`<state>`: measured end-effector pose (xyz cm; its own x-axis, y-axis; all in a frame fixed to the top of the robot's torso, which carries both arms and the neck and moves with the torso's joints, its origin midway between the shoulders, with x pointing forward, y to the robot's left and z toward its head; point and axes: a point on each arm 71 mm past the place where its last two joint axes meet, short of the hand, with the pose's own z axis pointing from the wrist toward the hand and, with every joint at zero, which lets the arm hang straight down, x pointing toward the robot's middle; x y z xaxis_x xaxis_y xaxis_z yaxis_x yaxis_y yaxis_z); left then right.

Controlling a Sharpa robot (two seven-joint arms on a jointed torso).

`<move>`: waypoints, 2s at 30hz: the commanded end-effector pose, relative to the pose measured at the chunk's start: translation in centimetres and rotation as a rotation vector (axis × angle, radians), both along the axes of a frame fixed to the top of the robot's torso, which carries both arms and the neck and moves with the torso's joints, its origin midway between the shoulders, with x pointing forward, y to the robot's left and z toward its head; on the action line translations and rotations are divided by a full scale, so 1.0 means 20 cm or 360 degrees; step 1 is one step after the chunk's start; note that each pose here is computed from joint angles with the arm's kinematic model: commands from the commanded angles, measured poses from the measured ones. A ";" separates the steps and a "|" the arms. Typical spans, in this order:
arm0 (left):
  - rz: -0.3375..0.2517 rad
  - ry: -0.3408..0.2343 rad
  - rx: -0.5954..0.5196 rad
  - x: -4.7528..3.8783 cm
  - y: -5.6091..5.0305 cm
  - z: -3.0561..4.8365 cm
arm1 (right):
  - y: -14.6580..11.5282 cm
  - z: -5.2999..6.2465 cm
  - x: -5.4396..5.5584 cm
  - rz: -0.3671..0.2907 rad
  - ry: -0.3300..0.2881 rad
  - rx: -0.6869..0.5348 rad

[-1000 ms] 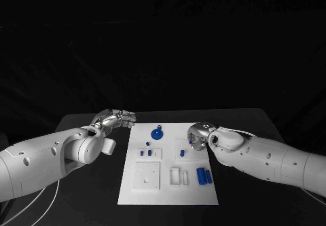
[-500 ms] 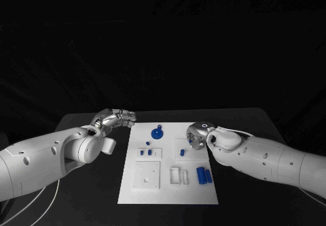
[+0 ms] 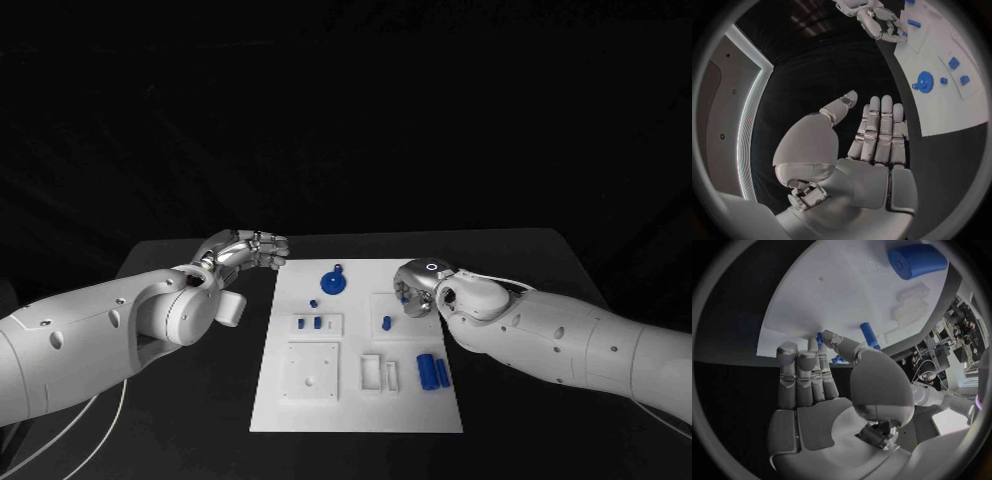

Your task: Assemble the parts on the task board

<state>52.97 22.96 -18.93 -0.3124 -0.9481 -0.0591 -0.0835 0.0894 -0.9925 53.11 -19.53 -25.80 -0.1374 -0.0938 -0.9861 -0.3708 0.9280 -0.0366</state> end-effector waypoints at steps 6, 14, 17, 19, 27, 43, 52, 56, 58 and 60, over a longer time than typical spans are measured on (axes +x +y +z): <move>-0.0019 -0.0008 -0.0021 0.002 -0.01 0.006 | 0.01 -0.07 -0.03 0.0014 0.0028 -0.0062; -0.0019 -0.0010 -0.0021 0.002 -0.01 0.006 | 0.01 -0.06 -0.03 0.0013 -0.0005 -0.0039; -0.0015 -0.0011 -0.0020 0.004 -0.01 0.006 | 0.01 -0.05 -0.03 0.0022 -0.0024 -0.0008; -0.0012 -0.0011 -0.0019 0.006 0.00 0.006 | 0.01 -0.04 -0.04 0.0026 -0.0033 0.0015; 0.0001 -0.0012 -0.0016 0.009 0.01 0.005 | -0.02 0.01 -0.04 0.0021 -0.0077 0.0084; 0.0014 -0.0013 -0.0012 0.010 0.03 0.005 | -0.03 0.11 -0.07 0.0024 -0.0095 0.0212; 0.0023 -0.0014 -0.0008 0.016 0.02 0.004 | 0.10 0.19 -0.16 0.0140 -0.0074 0.0345; 0.0022 -0.0012 -0.0009 0.018 0.01 0.003 | 0.20 0.21 -0.20 0.0219 -0.0063 0.0383; 0.0027 -0.0013 -0.0007 0.020 0.02 0.002 | 0.25 0.21 -0.22 0.0255 -0.0054 0.0397; 0.0030 -0.0013 -0.0006 0.023 0.01 0.002 | 0.30 0.22 -0.23 0.0287 -0.0048 0.0408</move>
